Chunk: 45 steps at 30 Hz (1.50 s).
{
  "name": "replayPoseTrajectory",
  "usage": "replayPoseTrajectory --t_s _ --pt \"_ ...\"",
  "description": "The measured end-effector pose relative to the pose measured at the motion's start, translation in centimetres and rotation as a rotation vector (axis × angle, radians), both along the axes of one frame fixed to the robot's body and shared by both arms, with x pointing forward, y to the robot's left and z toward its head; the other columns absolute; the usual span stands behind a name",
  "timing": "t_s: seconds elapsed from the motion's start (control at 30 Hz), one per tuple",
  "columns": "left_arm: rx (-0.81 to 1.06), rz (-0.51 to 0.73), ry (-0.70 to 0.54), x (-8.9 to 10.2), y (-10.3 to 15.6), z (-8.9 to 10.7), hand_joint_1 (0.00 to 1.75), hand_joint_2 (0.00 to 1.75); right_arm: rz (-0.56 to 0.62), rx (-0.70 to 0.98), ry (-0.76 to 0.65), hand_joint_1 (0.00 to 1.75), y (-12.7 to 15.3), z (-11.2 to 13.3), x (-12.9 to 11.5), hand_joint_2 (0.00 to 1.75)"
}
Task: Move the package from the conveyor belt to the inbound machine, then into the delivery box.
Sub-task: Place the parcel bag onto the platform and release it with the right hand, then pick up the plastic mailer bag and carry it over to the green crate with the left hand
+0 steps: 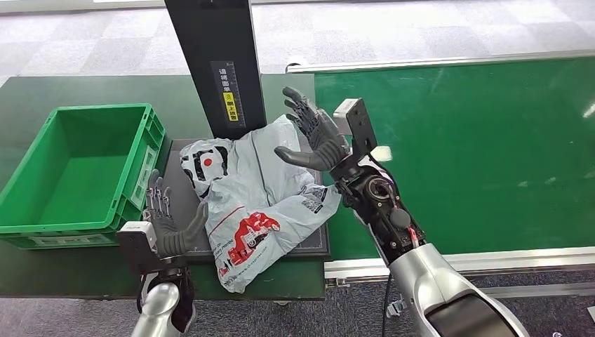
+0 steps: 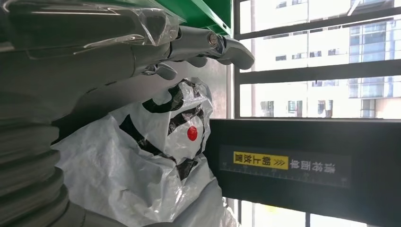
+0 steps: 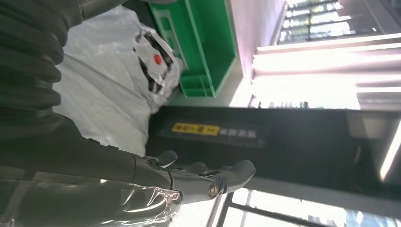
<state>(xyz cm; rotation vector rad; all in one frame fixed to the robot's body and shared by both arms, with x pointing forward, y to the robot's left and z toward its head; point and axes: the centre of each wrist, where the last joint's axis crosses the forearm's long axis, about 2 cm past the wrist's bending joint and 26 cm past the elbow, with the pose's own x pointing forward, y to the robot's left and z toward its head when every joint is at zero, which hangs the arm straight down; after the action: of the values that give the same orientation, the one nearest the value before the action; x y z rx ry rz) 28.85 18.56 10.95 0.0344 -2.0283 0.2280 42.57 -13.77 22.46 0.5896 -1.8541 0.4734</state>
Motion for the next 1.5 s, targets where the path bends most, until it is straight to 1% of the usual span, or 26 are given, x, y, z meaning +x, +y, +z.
replayPoseTrajectory --t_s 0.1,0.2,0.3,0.37,0.47,0.6,0.73,0.87,1.0,1.2,1.23,1.33,1.37,1.4,1.5 --pt "0.068 0.025 0.009 0.0 -0.1 -0.2 0.00 1.75 -0.087 0.034 -0.055 0.00 0.1 0.8 -0.4 1.75" --pt "0.102 0.041 0.013 0.1 -0.2 -0.2 0.00 1.75 -0.141 0.065 -0.102 0.00 0.1 1.4 -0.8 1.75" --pt "0.159 0.048 0.009 0.3 -0.3 0.0 0.00 1.75 -0.191 0.072 -0.158 0.00 0.1 1.4 -1.5 1.75" --pt "0.225 0.040 0.004 0.7 -0.5 0.2 0.00 1.75 -0.210 0.060 -0.193 0.00 0.2 1.0 -2.3 1.75" --pt "0.381 0.018 0.026 1.6 -1.1 0.8 0.00 1.75 -0.238 0.058 -0.213 0.00 0.0 0.1 -3.5 1.75" --pt "0.633 -0.001 0.112 3.1 -2.3 1.4 0.00 1.75 -0.297 0.054 -0.221 0.00 -0.6 -0.7 -4.4 1.75" --pt "0.826 -0.032 0.172 4.3 -3.4 1.4 0.00 1.75 -0.349 0.040 -0.206 0.00 -1.3 -1.7 -5.0 1.75" --pt "0.882 -0.060 0.197 4.8 -3.9 1.2 0.00 1.75 -0.371 0.044 -0.181 0.00 -1.7 -2.2 -5.3 1.75" --pt "0.990 -0.110 0.254 4.9 -4.4 0.7 0.00 1.75 -0.377 0.026 -0.115 0.00 -2.0 -2.9 -5.5 1.75" --pt "1.110 -0.163 0.311 4.7 -4.9 0.0 0.00 1.75 -0.377 -0.017 -0.034 0.00 -2.4 -4.9 -6.5 1.75" --pt "1.137 -0.168 0.322 4.7 -5.0 0.0 0.36 1.75 -0.377 -0.025 -0.027 0.00 -2.4 -5.2 -6.6 1.75" --pt "1.189 -0.182 0.334 4.9 -5.2 -0.1 1.63 1.75 -0.378 -0.046 -0.010 0.00 -2.5 -5.9 -7.1 1.75" --pt "1.192 -0.183 0.332 4.9 -5.2 -0.2 1.71 1.75 -0.379 -0.049 -0.005 0.00 -2.6 -6.1 -7.2 1.75" --pt "1.192 -0.181 0.327 4.9 -5.3 -0.2 1.74 1.75 -0.377 -0.050 0.002 0.00 -2.6 -6.3 -7.3 1.75" --pt "1.186 -0.168 0.307 4.9 -5.2 -0.2 1.75 1.75 -0.363 -0.042 0.029 0.00 -2.8 -7.0 -7.7 1.75"
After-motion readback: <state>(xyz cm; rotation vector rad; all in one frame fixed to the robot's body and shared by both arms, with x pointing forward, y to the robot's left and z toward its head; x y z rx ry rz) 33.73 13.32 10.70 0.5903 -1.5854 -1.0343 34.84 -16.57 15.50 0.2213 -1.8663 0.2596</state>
